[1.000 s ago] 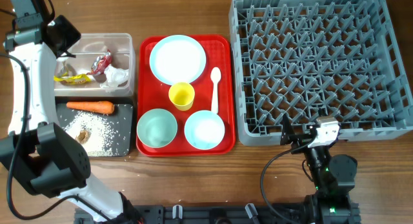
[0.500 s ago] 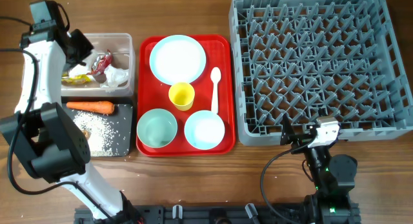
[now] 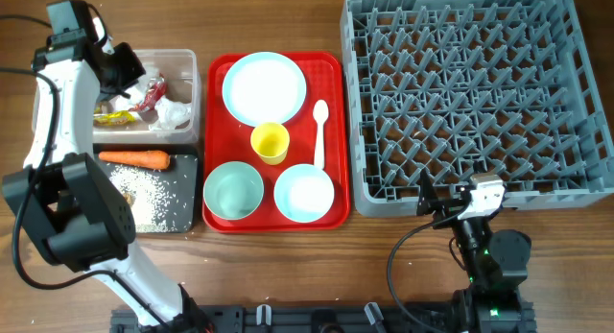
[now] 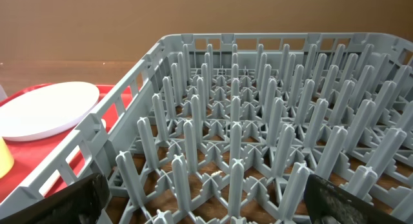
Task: Sort waste into correct bins and load items into the dishwasher rack
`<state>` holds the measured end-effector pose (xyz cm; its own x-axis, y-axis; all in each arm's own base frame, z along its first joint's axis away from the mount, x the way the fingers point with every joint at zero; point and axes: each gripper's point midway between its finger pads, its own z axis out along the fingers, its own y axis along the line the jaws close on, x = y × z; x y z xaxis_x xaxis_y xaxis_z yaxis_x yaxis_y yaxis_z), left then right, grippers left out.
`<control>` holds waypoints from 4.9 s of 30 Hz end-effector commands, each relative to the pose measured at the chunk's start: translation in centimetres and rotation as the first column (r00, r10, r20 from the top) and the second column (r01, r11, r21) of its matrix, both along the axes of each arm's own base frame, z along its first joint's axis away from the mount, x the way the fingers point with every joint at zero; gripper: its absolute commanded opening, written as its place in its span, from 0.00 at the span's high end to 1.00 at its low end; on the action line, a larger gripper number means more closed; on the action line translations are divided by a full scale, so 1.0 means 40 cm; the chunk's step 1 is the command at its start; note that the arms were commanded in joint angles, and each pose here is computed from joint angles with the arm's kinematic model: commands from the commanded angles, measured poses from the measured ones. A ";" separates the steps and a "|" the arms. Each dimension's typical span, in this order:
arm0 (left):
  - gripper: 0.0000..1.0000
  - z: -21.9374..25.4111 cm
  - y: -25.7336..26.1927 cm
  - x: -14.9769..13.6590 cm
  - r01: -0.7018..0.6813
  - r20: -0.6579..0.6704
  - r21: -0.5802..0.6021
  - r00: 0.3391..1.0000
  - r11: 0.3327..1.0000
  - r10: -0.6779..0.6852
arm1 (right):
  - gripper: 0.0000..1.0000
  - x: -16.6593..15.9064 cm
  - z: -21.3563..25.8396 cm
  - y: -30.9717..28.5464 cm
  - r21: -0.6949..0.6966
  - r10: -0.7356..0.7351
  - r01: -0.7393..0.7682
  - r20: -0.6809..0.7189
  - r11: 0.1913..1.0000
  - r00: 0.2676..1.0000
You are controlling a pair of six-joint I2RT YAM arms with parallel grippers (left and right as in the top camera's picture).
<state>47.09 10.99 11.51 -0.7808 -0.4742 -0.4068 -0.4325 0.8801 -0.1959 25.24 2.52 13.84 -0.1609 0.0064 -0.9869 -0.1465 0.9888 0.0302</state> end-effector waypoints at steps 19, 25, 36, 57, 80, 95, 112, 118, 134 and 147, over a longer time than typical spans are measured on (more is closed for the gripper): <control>0.26 0.055 -0.100 -0.030 0.120 -0.060 0.142 0.992 0.983 -0.113 | 0.00 0.001 0.001 -0.005 -0.006 -0.009 0.009 0.003 1.000 1.000; 0.02 0.113 -0.077 -0.019 0.079 -0.014 0.238 0.997 0.968 -0.078 | 0.00 0.001 0.001 -0.005 -0.006 -0.009 0.009 0.003 1.000 1.000; 0.30 0.099 -0.088 0.009 0.154 -0.008 0.189 0.988 0.970 -0.156 | 0.00 0.001 0.001 -0.005 -0.006 -0.009 0.009 0.003 1.000 1.000; 0.18 -0.172 -0.077 -0.048 0.251 -0.167 0.081 0.958 0.965 -0.235 | 0.00 0.001 0.001 -0.005 -0.006 -0.009 0.009 0.003 1.000 1.000; 0.00 0.056 -0.094 -0.055 0.189 0.046 0.019 0.981 0.982 -0.190 | 0.00 0.001 0.001 -0.005 -0.006 -0.009 0.009 0.003 1.000 1.000; 0.00 0.063 -0.129 -0.038 0.274 0.100 -0.027 0.958 0.961 -0.270 | 0.00 0.001 0.001 -0.005 -0.006 -0.009 0.009 0.003 1.000 1.000; 0.96 0.062 -0.159 -0.042 0.310 0.101 -0.049 0.947 0.949 -0.304 | 0.00 0.001 0.001 -0.005 -0.006 -0.009 0.009 0.003 1.000 1.000; 0.03 0.047 -0.094 -0.046 0.246 -0.007 0.179 0.969 0.953 -0.249 | 0.00 0.001 0.001 -0.005 -0.006 -0.009 0.009 0.003 1.000 1.000; 0.00 0.177 -0.275 -0.022 0.281 0.143 0.192 0.940 0.940 -0.310 | 0.00 0.001 0.001 -0.005 -0.006 -0.009 0.009 0.003 1.000 1.000; 0.00 0.179 -0.480 -0.134 0.496 0.114 -0.054 0.865 0.866 -0.488 | 0.00 0.001 0.001 -0.005 -0.006 -0.009 0.009 0.003 1.000 1.000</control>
<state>42.82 -5.76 18.20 -0.8688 -0.0884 -0.4872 0.0321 0.9718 -0.2335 25.24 2.52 13.84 -0.1609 0.0064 -0.9869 -0.1465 0.9888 0.0302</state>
